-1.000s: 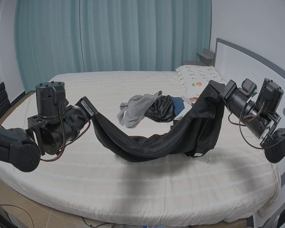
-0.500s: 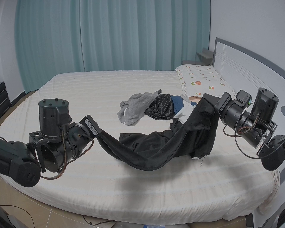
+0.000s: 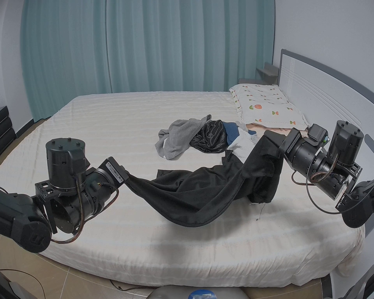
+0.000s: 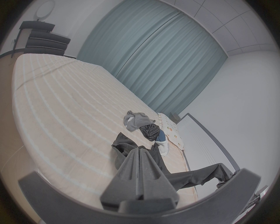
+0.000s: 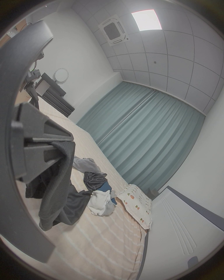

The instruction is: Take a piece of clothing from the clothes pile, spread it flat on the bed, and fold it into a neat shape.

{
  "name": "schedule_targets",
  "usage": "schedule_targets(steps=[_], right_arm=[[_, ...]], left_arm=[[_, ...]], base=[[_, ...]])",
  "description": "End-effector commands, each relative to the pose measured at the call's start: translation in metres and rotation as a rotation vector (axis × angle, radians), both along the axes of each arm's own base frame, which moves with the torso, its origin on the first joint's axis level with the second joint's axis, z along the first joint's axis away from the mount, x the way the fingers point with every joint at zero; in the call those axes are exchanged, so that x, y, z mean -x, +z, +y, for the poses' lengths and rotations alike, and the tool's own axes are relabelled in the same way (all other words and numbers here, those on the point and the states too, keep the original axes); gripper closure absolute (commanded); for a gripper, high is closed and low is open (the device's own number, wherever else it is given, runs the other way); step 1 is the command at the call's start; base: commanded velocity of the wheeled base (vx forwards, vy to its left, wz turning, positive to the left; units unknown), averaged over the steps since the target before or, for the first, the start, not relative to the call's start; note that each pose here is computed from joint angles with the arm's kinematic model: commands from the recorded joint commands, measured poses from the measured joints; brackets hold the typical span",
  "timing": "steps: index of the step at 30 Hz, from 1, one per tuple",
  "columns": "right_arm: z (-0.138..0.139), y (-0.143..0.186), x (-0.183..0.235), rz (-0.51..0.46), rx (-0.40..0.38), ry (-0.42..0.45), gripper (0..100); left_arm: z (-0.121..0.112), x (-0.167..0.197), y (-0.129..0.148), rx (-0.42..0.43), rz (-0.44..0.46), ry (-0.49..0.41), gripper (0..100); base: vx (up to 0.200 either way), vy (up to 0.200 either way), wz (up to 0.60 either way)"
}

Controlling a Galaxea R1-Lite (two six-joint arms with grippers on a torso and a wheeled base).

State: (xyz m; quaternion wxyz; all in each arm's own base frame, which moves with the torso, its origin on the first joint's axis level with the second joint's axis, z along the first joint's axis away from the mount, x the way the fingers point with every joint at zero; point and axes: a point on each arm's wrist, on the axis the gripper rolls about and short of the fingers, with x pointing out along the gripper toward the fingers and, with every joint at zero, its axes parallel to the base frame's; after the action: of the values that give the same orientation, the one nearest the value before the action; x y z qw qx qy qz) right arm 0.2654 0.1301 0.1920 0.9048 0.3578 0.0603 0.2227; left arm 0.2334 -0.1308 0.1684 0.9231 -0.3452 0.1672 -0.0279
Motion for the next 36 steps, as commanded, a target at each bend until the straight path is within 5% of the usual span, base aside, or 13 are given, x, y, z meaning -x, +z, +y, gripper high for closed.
schedule_targets(steps=[1, 36], right_arm=[[0.001, -0.007, 0.002, 0.019, 0.019, 0.004, 100], [0.016, -0.025, 0.019, 0.078, 0.043, 0.064, 100]], left_arm=[[0.006, 0.009, 0.000, 0.016, -0.008, 0.002, 100], [0.018, 0.010, 0.004, 0.037, -0.027, 0.040, 100]], base=[[0.000, 0.000, 0.00], [0.000, 0.194, 0.00]])
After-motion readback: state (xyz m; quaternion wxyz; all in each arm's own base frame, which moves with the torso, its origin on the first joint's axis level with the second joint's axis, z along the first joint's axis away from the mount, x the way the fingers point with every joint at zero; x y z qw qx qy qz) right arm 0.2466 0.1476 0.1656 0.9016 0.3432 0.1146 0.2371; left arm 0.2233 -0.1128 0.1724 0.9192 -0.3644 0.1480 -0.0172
